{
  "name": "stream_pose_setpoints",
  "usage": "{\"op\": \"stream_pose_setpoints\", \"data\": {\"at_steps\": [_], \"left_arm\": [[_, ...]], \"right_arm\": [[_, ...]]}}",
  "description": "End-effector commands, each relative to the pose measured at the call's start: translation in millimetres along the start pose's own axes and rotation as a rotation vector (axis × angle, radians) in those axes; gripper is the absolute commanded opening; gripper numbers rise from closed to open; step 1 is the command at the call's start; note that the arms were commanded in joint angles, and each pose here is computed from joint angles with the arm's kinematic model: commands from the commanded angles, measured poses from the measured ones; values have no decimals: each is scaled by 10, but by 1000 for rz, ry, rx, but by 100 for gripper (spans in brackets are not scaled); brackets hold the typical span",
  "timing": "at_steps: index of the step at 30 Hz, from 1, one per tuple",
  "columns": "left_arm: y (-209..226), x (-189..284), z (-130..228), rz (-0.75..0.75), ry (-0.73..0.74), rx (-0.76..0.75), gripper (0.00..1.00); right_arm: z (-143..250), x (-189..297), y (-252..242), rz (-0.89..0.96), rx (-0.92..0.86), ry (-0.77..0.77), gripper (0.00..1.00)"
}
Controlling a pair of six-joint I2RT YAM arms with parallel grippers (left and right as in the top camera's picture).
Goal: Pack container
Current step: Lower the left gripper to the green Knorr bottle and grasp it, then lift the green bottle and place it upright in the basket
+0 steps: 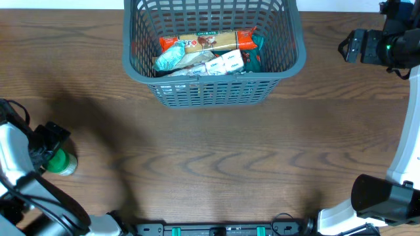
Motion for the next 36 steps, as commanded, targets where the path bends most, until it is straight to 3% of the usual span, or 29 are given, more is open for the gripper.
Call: {"op": "stream_pose_setpoints", "data": {"at_steps": [1,8,15,27,28,32,36], "left_arm": [[0,-119,-27,-1,28,10,98],[-4,-390,-41,-4,40,10,98],[56,-674,193,-11,66,10,98],[78,-760,272,-13,72,10,99],[78,-760,274,-12,73,9,96],[72,-738,252,-9,59,-1,61],[48,-629,193,2,20,-21,43]], "right_arm": [[14,-29,-1,-7,-4,13,99],[15,-29,-1,-7,-4,14,99],[19,-29,-1,-7,-4,16,99],[59,-28,0,-7,-9,36,99],[64,-28,-1,-6,-10,39,99],[74,-28,1,-7,-10,44,99],[83,-27,1,-7,-11,48,99]]}}
Point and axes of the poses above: each gripper's point midway between its finger pads, its own x axis back along the fingers, its own y axis along the line the jaws close on, z = x × y, the point moved 5 cm from there along x, back along the fingers, and after that the axes turned 5 degrees about -x, right-handed, at the moved point
